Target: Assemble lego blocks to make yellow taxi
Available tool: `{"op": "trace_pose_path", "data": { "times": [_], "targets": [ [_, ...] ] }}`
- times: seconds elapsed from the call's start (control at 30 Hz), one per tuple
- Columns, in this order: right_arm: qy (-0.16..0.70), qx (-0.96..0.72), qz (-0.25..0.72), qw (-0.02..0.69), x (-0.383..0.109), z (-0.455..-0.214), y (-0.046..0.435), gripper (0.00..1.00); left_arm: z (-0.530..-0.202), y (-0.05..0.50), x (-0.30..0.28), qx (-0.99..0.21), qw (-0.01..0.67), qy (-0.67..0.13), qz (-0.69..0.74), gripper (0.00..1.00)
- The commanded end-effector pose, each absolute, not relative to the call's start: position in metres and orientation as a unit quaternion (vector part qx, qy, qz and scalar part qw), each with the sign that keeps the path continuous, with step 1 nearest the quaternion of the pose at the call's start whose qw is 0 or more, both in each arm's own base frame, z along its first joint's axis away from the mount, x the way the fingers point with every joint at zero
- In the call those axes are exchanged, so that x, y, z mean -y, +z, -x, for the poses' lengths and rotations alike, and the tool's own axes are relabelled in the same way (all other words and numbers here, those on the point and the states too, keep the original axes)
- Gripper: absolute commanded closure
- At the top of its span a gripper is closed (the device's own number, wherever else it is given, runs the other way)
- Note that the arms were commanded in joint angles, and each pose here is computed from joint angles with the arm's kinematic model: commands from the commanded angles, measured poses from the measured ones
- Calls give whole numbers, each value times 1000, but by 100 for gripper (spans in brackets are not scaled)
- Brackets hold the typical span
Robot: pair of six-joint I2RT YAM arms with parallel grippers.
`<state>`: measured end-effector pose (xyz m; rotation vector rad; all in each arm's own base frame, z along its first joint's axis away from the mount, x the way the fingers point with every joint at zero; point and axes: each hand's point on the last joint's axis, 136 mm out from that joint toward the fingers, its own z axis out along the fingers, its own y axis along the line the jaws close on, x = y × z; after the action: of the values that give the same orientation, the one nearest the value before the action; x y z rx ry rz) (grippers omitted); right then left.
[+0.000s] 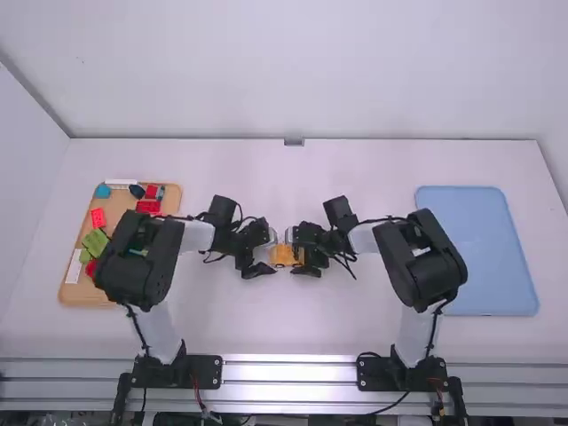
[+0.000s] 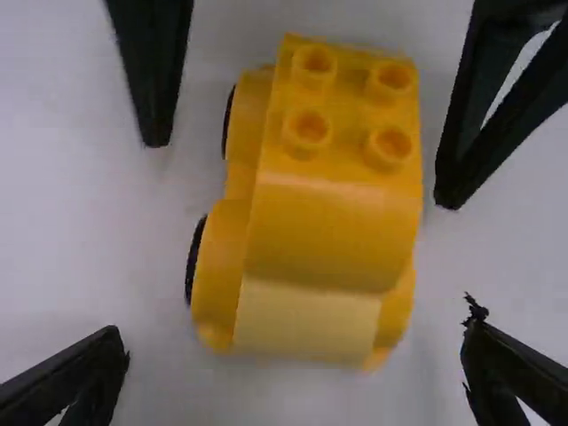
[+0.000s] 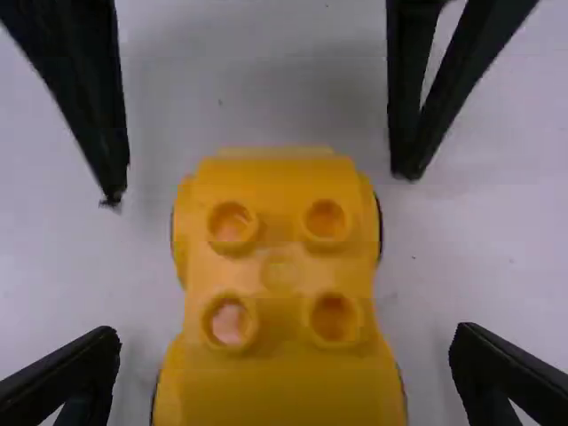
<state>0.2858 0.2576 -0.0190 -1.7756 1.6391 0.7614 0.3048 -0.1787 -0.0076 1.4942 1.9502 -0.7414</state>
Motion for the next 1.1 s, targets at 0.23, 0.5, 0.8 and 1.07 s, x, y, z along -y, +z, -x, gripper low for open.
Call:
{"op": "trace_pose_path", "data": {
  "times": [0.23, 0.5, 0.8, 1.07],
  "targets": [
    [256, -631, 678, 276, -269, -282, -29, 1, -346, 31, 105, -842, 365, -86, -387, 1],
    [259, -632, 668, 295, -276, -289, -23, 27, -346, 59, 76, -836, 486, -31, -254, 1],
    [241, -647, 668, 278, -271, -295, -25, 57, -323, 90, 43, -784, 613, -11, -99, 1],
    [76, -755, 629, 170, -185, -343, 2, 64, -321, 69, 48, -816, 570, -41, -83, 1]
  ]
}}
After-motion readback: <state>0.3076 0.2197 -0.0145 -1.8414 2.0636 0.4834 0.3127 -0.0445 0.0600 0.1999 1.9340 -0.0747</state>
